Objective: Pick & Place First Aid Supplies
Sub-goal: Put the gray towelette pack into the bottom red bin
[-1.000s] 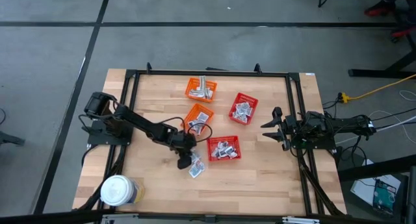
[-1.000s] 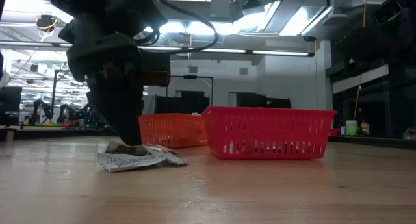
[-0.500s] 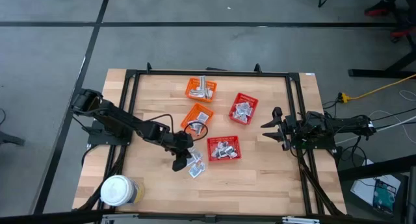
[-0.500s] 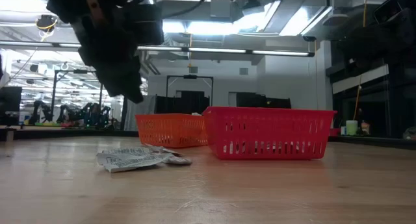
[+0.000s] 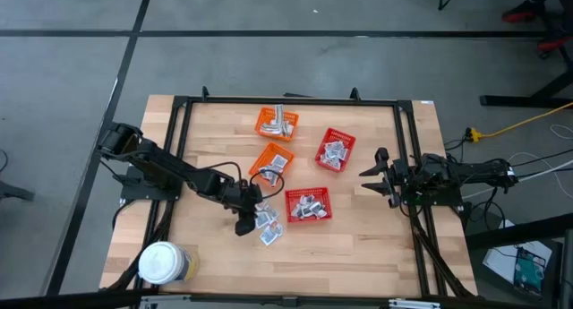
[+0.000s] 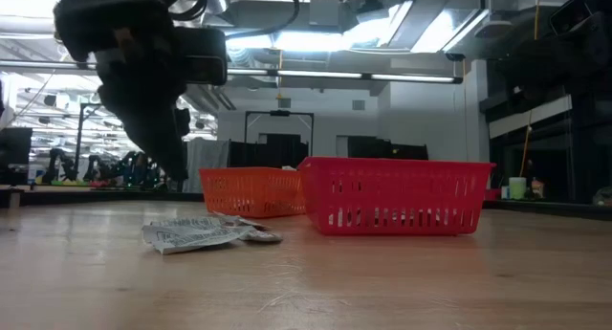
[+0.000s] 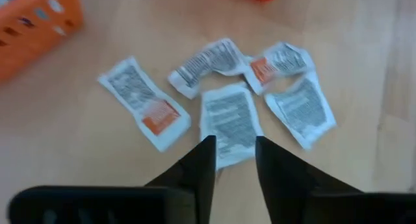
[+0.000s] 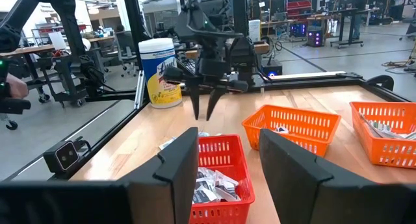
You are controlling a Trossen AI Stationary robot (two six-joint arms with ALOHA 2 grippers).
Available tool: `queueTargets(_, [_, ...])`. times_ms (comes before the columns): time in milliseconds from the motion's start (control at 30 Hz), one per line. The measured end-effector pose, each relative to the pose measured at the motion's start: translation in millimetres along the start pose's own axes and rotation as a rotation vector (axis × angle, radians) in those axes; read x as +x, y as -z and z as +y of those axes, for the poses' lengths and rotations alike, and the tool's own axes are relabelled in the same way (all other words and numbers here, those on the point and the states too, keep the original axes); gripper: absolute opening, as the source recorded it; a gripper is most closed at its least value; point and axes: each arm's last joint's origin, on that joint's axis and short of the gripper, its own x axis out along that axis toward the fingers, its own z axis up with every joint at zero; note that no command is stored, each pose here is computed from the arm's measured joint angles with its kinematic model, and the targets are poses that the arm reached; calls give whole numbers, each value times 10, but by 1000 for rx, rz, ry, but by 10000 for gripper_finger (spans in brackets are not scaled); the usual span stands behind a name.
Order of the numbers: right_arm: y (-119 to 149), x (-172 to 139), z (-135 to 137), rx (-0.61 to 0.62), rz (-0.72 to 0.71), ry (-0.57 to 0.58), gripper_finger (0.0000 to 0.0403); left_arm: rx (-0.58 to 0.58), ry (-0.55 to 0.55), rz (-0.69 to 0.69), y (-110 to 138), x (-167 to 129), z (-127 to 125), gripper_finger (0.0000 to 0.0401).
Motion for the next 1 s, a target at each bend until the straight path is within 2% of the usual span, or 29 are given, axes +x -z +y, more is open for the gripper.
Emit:
queueTargets(233, [-1, 0, 0, 0, 0, 0, 163, 3, -17, 13, 14, 123, 11, 148])
queueTargets(400, [0, 0, 0, 0, 0, 0, 163, -34, -27, 73, 69, 250, 36, 157])
queueTargets(633, [0, 0, 0, 0, 0, 0, 163, -38, -76, 70, 88, 325, 58, 149])
queueTargets(800, [0, 0, 0, 0, 0, 0, 163, 18, -104, 59, 103, 347, 49, 139])
queueTargets(1000, [0, 0, 0, 0, 0, 0, 163, 82, -178, 14, 132, 353, 26, 94])
